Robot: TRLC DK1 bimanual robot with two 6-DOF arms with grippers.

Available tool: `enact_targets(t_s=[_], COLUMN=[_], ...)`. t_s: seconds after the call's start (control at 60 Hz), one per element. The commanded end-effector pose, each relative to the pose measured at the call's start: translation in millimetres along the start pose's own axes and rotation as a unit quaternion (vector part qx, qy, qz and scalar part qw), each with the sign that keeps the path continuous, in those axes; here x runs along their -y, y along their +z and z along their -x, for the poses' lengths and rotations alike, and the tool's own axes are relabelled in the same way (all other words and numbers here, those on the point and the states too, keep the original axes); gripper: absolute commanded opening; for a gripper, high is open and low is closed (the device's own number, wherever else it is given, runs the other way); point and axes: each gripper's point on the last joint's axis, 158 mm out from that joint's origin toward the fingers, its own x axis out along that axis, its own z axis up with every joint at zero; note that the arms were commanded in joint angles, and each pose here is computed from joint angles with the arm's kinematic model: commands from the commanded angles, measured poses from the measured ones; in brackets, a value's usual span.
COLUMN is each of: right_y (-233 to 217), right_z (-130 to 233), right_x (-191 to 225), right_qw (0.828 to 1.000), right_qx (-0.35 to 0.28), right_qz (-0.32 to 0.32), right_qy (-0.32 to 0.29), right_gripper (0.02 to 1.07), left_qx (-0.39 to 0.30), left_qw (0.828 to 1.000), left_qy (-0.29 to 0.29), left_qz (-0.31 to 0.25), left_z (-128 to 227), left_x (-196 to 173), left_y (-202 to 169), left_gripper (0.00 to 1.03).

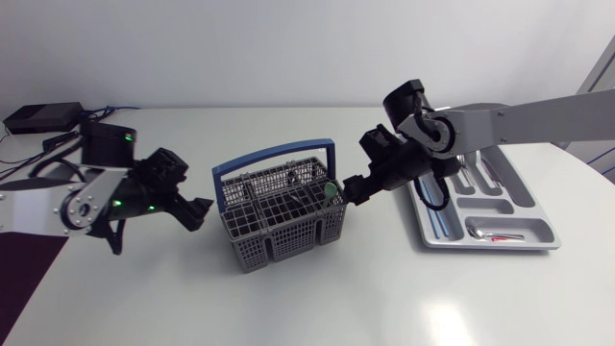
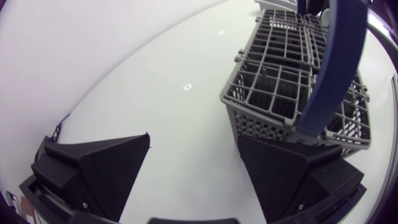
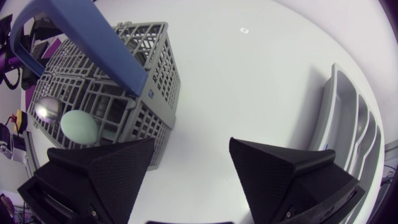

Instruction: Unload the cutlery basket into the drawer organizer.

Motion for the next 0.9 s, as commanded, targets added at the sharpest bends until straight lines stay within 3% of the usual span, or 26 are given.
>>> enact_targets(t_s=[0.0,0.15,0.317,0.533,0.883], right_y=[6.9,10.0,8.3,-0.8,-22.4], right_z=[18.9,40.7,57.0,74.2,76.0], right_x=[4.6,1.2,-1.7,-5.2,-16.2], right_qw=[1.0,0.998,0.995,0.991,0.986], right_qx=[0.024,0.051,0.084,0.112,0.118], right_qz=[0.007,0.035,0.049,0.073,0.113], right_qy=[-0.01,-0.013,-0.019,-0.023,-0.019], right_gripper=[0.89,0.9,0.92,0.92,0.92], left_qx=[0.056,0.122,0.174,0.174,0.14], left_qw=[0.997,0.984,0.955,0.909,0.854], left_qy=[0.031,0.028,-0.026,-0.093,-0.143], left_qz=[-0.037,-0.128,-0.237,-0.368,-0.481], left_z=[36.5,96.7,133.2,133.3,101.7], left_x=[-28.6,-24.2,41.3,124.7,162.2], left_y=[30.4,75.5,119.3,129.7,143.1], left_gripper=[0.98,0.98,0.98,0.96,0.93])
